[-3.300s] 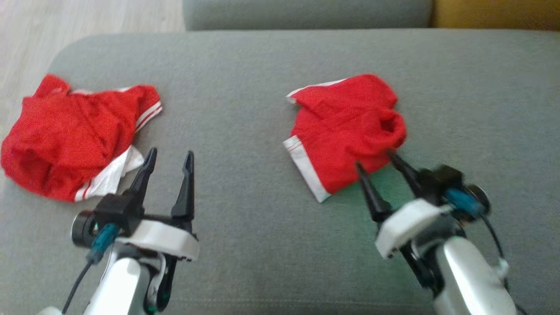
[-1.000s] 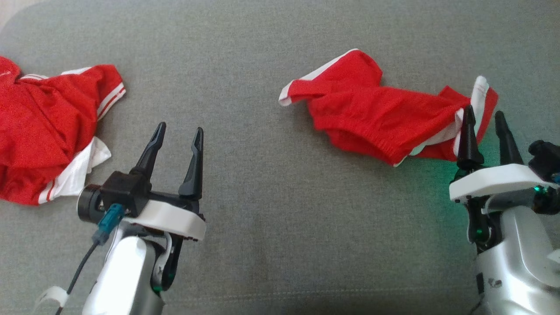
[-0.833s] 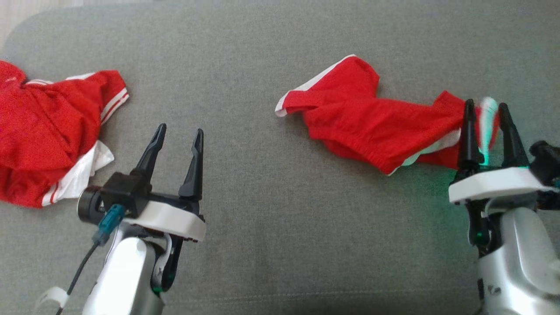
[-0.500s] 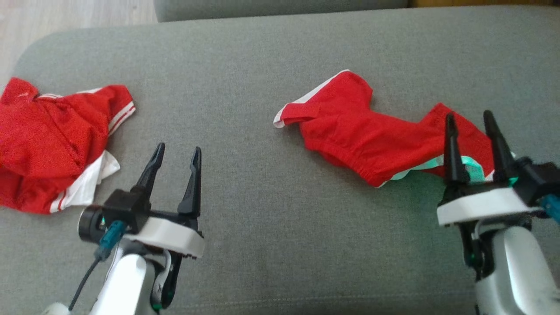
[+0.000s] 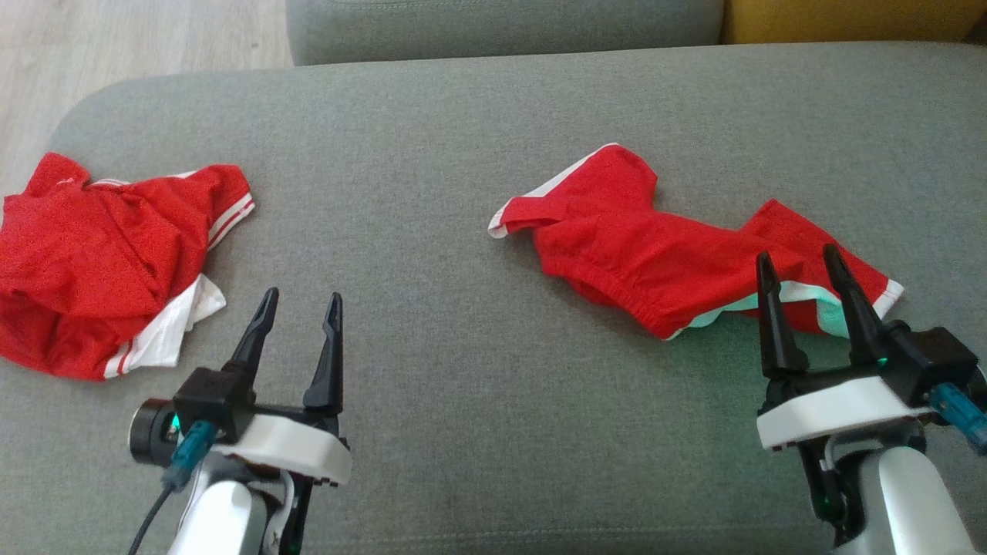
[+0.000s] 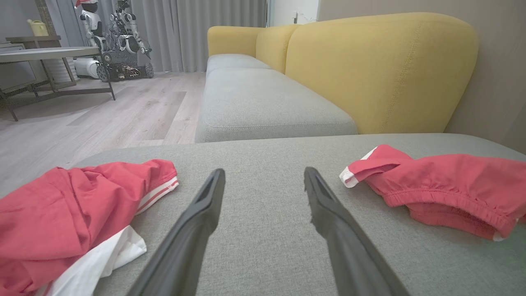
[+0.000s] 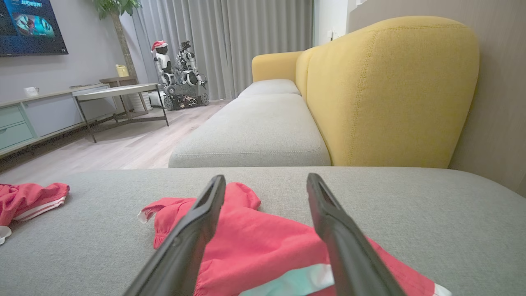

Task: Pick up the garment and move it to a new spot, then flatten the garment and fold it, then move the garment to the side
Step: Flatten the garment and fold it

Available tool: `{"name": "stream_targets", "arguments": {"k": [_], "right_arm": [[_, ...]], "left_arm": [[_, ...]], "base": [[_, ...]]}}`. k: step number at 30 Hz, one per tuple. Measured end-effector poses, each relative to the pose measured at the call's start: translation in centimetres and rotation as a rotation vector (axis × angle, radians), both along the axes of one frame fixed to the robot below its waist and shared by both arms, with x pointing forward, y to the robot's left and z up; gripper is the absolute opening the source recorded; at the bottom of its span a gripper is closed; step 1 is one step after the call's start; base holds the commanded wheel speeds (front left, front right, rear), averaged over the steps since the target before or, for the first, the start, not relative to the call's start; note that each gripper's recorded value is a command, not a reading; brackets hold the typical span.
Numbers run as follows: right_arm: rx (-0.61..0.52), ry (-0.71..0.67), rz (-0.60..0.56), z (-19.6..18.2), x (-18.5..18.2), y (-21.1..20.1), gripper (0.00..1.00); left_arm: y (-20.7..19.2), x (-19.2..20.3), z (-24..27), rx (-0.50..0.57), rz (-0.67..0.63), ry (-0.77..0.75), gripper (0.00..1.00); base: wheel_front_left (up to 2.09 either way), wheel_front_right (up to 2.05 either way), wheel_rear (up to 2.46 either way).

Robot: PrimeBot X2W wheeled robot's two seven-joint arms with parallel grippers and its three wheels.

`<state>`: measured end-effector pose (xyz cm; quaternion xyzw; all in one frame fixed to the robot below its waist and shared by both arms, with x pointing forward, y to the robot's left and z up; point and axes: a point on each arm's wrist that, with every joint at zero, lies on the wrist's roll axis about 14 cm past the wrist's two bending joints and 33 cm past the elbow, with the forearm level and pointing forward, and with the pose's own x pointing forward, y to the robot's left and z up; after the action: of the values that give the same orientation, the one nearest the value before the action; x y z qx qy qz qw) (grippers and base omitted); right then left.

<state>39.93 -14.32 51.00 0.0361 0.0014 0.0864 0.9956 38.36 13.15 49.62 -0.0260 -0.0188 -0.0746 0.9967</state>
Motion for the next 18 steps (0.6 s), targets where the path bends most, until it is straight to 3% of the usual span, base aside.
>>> {"name": "stream_targets", "arguments": {"k": [10,15,18], "right_arm": [[0.018,0.009,-0.005,-0.1,0.0,-0.1,1.00],[0.019,0.023,-0.010,-0.6,0.3,-0.3,1.00],[0.016,0.045,-0.021,-1.3,0.4,-0.7,1.00]], "left_arm": [[-0.5,0.1,0.2,-0.003,-0.018,-0.007,1.00],[-4.9,0.4,0.6,-0.048,-0.179,-0.003,1.00],[-10.5,0.8,0.7,-0.088,-0.363,0.034,1.00]], "base": [[0.00,0.00,0.00],[0.00,0.00,0.00],[0.00,0.00,0.00]]}}
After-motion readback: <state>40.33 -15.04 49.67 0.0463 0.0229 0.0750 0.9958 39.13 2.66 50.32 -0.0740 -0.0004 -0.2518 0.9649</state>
